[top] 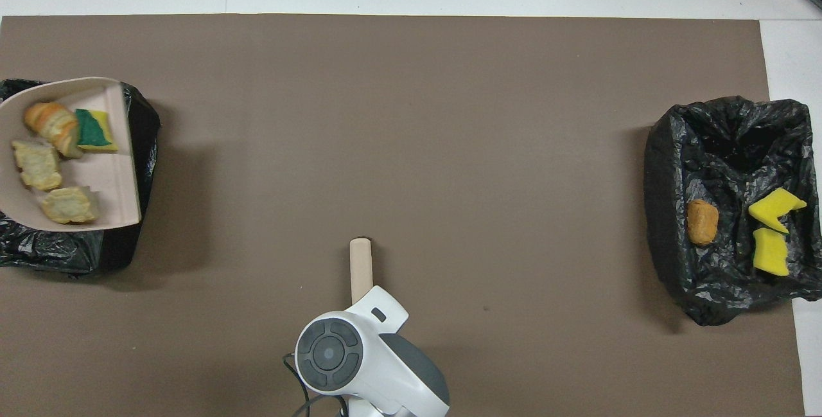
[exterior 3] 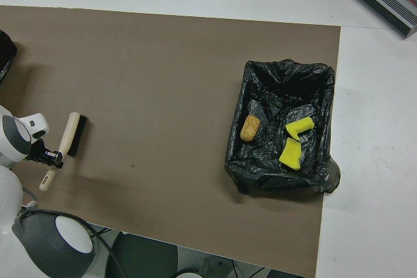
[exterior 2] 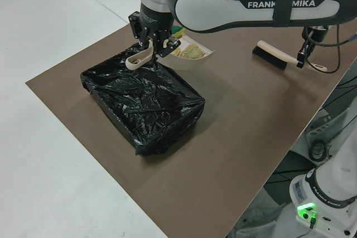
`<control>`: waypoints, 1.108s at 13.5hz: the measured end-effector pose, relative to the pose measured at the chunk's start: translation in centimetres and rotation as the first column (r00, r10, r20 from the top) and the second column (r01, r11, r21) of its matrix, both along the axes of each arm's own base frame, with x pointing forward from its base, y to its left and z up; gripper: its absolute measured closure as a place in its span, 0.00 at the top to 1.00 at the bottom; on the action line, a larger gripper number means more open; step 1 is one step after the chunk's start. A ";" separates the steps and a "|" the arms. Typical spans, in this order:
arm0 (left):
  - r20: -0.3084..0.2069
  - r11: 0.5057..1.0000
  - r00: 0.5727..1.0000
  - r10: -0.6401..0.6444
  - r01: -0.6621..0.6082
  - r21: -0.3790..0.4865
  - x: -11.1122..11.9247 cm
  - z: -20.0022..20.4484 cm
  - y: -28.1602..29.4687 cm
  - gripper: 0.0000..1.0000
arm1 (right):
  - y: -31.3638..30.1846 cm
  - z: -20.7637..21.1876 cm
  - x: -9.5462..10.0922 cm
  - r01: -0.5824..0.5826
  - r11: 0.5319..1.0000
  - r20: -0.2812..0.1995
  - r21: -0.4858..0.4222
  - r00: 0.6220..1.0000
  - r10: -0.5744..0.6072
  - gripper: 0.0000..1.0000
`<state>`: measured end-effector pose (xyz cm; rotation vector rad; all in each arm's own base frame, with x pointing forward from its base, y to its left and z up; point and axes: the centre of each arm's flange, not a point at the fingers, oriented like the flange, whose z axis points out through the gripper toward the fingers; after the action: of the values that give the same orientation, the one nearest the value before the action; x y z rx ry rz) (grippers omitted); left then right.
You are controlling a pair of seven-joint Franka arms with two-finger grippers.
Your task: Sweep and dump trash in bin
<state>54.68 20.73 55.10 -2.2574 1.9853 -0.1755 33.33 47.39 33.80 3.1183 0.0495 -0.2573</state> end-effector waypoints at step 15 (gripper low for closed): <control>-0.142 0.797 0.990 0.016 0.073 0.599 1.4 0.2 3.4 0.31 | -20.0 18.6 16.1 -0.057 0.998 0.005 -0.009 0.998 0.057 1.00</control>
<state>56.05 24.10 55.26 -1.8511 1.7850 0.5591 49.46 27.40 52.38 3.1031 0.1363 -0.2474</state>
